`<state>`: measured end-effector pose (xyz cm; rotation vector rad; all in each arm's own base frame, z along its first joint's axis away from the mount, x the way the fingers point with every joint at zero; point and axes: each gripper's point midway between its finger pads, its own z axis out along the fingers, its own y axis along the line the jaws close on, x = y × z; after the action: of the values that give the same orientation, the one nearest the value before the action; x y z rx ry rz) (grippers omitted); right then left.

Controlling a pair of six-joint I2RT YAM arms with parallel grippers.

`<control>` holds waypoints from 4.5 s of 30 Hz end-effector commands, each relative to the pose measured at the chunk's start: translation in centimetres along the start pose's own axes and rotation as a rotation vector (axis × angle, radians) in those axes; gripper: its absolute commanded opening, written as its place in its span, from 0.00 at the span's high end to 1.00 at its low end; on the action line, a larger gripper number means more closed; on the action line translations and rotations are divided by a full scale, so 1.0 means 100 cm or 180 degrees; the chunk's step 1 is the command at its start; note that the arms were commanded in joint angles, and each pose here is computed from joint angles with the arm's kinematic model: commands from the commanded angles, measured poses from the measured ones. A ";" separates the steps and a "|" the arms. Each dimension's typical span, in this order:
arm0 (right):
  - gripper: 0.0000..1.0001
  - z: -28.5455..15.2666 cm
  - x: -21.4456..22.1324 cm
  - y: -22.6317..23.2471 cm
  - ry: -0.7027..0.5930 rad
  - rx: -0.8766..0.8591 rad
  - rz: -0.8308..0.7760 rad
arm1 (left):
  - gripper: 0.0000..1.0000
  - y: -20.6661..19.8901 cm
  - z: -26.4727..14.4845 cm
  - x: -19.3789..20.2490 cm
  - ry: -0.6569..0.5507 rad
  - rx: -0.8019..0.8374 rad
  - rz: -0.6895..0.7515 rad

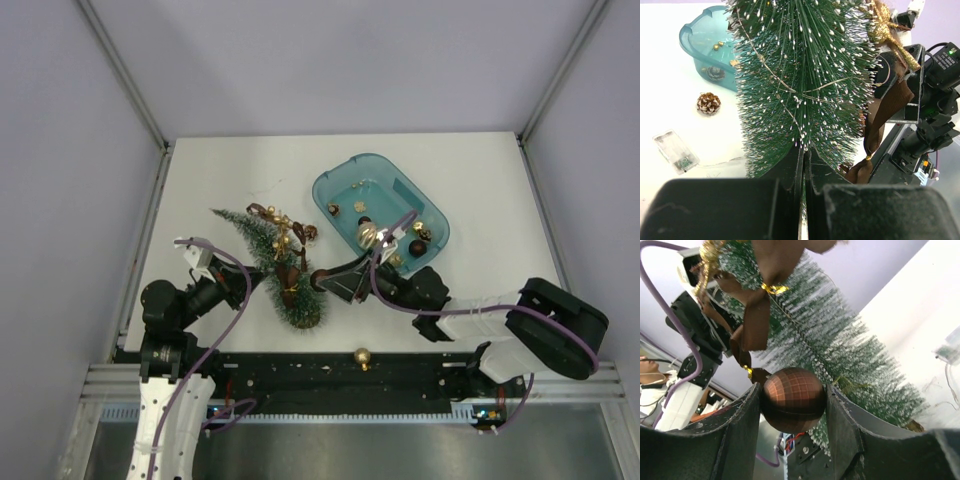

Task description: Decorate the small christmas tree

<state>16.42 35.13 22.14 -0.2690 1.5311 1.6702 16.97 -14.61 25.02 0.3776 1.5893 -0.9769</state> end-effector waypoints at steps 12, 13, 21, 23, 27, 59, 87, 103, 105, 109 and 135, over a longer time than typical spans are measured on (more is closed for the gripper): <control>1.00 0.012 -0.088 0.114 -0.1023 -0.1371 -0.0479 | 1.00 -0.010 -0.004 -0.009 -0.0117 0.0079 0.0165; 1.00 0.011 -0.089 0.114 -0.1034 -0.1373 -0.0478 | 1.00 -0.010 -0.004 -0.009 -0.0117 0.0079 0.0165; 1.00 0.011 -0.094 0.097 -0.1088 -0.1203 -0.0491 | 1.00 -0.010 -0.004 -0.009 -0.0115 0.0084 0.0160; 1.00 0.013 -0.093 0.092 -0.1088 -0.1159 -0.0487 | 1.00 -0.010 -0.004 -0.009 -0.0117 0.0079 0.0160; 1.00 0.014 -0.095 0.090 -0.1097 -0.1151 -0.0485 | 1.00 -0.010 -0.004 -0.009 -0.0113 0.0088 0.0160; 1.00 -0.008 -0.065 0.095 -0.0884 -0.1148 -0.0333 | 1.00 -0.010 -0.003 -0.009 -0.0117 0.0080 0.0150; 1.00 0.004 -0.095 0.107 -0.1134 -0.1257 -0.0472 | 1.00 -0.010 -0.003 -0.009 -0.0112 0.0083 0.0142; 1.00 0.018 -0.101 0.075 -0.1195 -0.0983 -0.0469 | 1.00 -0.011 -0.003 -0.009 -0.0112 0.0099 0.0144; 1.00 0.019 -0.101 0.071 -0.1211 -0.0940 -0.0470 | 1.00 -0.011 -0.003 -0.009 -0.0113 0.0104 0.0153; 1.00 0.020 -0.099 0.063 -0.1198 -0.0871 -0.0443 | 1.00 -0.011 -0.003 -0.009 -0.0113 0.0105 0.0143; 0.68 0.014 -0.079 0.043 -0.0955 -0.0743 0.0096 | 1.00 -0.010 -0.004 -0.010 -0.0121 0.0087 0.0143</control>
<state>20.93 36.13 21.54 -0.0759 1.5879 1.6558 16.93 -14.64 25.01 0.3787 1.5903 -0.9799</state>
